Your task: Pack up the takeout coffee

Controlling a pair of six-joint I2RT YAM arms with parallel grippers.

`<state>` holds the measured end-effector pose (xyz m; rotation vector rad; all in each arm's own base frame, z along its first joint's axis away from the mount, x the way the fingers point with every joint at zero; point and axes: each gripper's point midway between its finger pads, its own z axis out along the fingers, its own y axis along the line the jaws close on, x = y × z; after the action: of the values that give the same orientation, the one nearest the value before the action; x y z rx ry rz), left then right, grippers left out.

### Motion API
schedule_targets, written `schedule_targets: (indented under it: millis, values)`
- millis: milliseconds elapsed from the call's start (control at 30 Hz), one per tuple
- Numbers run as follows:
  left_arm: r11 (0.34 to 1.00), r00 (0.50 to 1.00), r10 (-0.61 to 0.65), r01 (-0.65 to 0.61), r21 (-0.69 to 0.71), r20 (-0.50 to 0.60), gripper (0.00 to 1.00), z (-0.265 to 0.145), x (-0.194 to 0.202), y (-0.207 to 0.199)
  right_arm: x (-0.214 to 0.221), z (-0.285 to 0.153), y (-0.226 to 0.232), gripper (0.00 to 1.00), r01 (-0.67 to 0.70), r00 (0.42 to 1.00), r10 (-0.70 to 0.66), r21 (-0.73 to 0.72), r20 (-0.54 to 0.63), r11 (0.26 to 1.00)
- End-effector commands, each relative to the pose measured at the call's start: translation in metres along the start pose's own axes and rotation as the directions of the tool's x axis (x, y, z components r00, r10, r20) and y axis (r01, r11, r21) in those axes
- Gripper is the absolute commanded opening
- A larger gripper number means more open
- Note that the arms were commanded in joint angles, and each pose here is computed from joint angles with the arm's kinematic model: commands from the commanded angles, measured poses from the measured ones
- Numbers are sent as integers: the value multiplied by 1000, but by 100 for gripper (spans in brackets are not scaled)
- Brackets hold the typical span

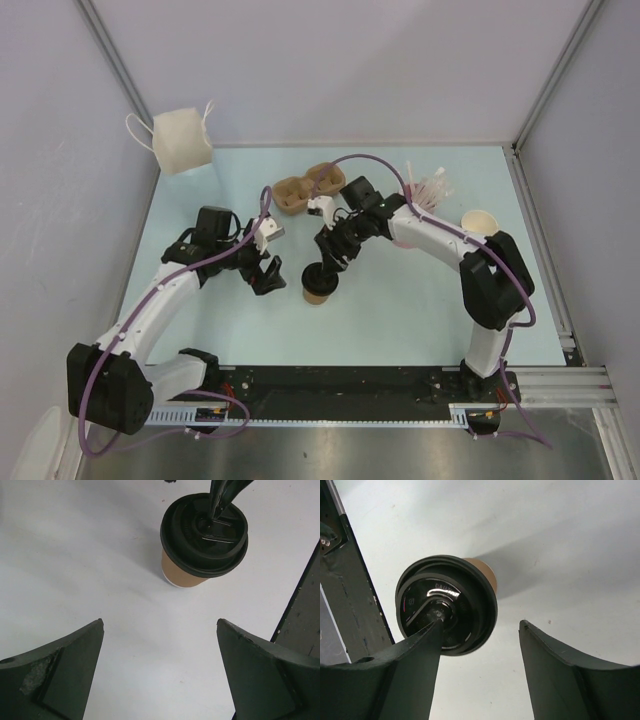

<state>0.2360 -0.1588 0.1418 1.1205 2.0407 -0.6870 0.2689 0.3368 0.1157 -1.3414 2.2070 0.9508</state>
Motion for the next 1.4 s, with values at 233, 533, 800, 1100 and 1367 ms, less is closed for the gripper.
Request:
schedule_targets:
  millis: [233, 533, 800, 1100, 1367]
  values:
    - [999, 998, 43, -42, -33, 34, 99, -3, -7, 8, -16, -30, 14, 68, 78, 995, -78, 1, 56, 997]
    - [996, 998, 34, -30, -89, 54, 99, -7, -9, 18, -12, -32, 51, 67, 255, 967, -254, -62, 27, 965]
    - [990, 997, 6, 5, -143, 74, 100, -12, -10, 32, 0, -27, 80, 66, 403, 913, -408, -114, -23, 908]
    - [985, 986, -104, 121, -125, 132, 99, -26, -9, 48, 7, -19, 100, 64, 449, 888, -460, -182, -22, 875]
    - [971, 972, -140, 173, -168, 188, 99, -63, -18, 59, -12, -25, 105, 65, 557, 829, -558, -89, 8, 826]
